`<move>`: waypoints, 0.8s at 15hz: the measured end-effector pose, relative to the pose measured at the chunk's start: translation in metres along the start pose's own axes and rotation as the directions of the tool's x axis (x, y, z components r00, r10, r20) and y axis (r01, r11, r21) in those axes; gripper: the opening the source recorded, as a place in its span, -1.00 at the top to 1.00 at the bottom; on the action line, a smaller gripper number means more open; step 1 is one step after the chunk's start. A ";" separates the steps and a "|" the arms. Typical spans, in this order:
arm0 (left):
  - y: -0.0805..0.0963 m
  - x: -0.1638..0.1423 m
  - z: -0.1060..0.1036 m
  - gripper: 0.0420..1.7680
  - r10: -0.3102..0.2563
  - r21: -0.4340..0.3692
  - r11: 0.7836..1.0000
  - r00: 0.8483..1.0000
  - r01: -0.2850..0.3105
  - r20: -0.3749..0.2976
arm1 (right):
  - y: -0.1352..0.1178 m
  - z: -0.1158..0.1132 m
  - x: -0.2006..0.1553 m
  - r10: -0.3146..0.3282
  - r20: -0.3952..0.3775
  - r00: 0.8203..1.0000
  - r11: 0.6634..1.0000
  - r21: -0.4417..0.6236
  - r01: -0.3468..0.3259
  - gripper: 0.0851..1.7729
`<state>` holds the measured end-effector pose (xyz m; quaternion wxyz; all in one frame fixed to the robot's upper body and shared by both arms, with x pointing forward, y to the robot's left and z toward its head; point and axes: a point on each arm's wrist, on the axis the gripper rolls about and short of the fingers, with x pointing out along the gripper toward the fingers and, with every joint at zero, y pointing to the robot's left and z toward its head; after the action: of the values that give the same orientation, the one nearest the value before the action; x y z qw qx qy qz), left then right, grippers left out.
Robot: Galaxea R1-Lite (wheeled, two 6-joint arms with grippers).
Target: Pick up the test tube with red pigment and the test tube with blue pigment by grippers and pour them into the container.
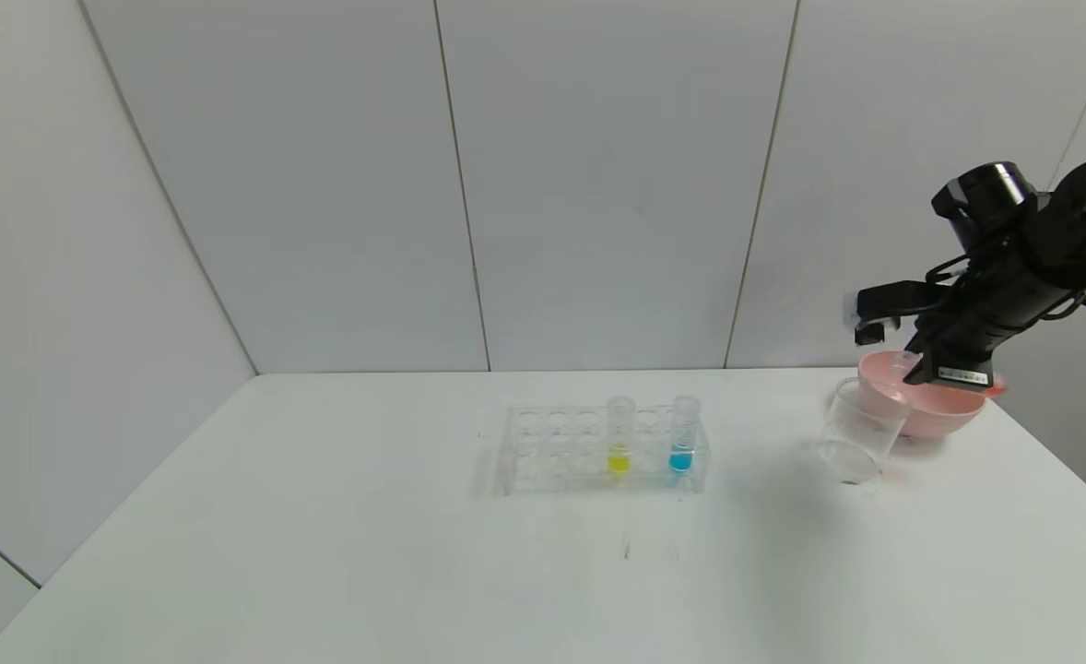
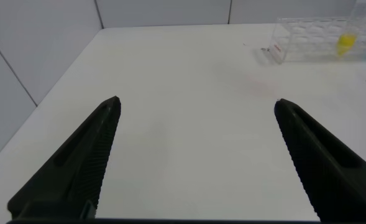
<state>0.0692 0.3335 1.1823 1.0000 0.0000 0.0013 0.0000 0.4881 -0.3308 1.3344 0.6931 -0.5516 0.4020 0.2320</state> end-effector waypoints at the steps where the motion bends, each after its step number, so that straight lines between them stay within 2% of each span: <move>1: 0.000 0.000 0.000 -1.00 0.000 0.000 1.000 1.000 0.000 0.000 | 0.001 0.002 0.000 -0.003 -0.010 1.000 1.000 -0.011 0.003 0.52; 12: 0.000 0.000 0.000 -1.00 0.000 0.000 1.000 1.000 0.000 0.000 | 0.006 0.016 -0.002 -0.037 -0.108 0.993 0.993 -0.114 0.025 0.52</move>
<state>0.0692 0.3335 1.1823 1.0000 0.0000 0.0013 0.0000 0.4869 -0.3136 1.3340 0.6414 -0.6077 0.4173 0.2126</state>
